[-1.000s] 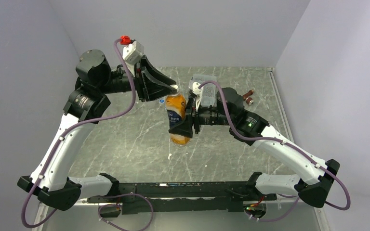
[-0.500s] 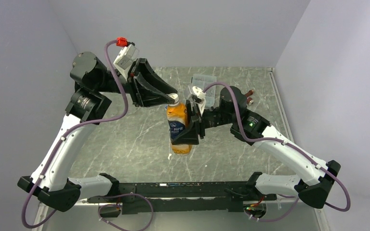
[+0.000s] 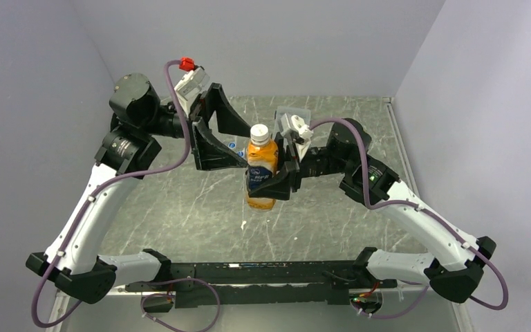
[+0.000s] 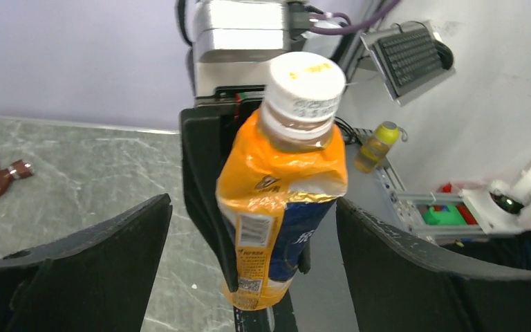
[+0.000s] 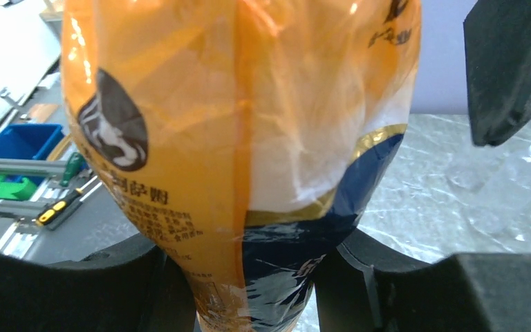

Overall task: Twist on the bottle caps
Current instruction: Screw the bottle cap onto the plastic bottle.

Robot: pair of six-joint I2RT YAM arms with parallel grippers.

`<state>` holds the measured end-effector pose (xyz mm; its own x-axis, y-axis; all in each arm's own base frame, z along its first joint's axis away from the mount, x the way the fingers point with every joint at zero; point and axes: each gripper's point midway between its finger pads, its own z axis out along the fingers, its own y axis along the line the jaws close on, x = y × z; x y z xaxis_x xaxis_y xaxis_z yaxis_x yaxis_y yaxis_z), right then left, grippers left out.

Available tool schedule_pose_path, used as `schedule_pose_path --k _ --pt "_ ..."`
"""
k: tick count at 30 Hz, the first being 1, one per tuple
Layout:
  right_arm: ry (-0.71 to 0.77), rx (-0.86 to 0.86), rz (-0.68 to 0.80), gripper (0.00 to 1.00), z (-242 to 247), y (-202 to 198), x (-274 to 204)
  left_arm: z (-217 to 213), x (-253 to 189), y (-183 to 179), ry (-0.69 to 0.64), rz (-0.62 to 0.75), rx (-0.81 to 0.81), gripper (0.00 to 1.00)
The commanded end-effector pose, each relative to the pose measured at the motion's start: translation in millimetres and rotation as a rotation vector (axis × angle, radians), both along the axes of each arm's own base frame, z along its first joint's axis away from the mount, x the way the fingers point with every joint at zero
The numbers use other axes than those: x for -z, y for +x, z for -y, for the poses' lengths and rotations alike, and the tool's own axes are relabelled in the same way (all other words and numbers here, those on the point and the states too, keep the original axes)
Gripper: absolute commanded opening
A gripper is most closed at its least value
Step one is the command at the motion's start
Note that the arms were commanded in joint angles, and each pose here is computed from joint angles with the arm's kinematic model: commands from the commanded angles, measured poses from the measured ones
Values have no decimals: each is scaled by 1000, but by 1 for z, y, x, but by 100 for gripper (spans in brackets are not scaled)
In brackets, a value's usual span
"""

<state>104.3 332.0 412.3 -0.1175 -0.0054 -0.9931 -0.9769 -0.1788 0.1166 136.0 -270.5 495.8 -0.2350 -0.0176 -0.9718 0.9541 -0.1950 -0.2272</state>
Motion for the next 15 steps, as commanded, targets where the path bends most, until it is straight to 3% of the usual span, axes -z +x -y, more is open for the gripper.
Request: schedule_pose_path --k 1,7,15 --pt "39 114 102 9 7 14 -18 -11 -18 14 -22 49 -166 94" --pt "-32 466 62 9 16 73 3 -27 -21 60 -34 66 -517 94" --pt "-116 830 -9 9 29 132 30 -41 -23 98 -53 77 -737 92"
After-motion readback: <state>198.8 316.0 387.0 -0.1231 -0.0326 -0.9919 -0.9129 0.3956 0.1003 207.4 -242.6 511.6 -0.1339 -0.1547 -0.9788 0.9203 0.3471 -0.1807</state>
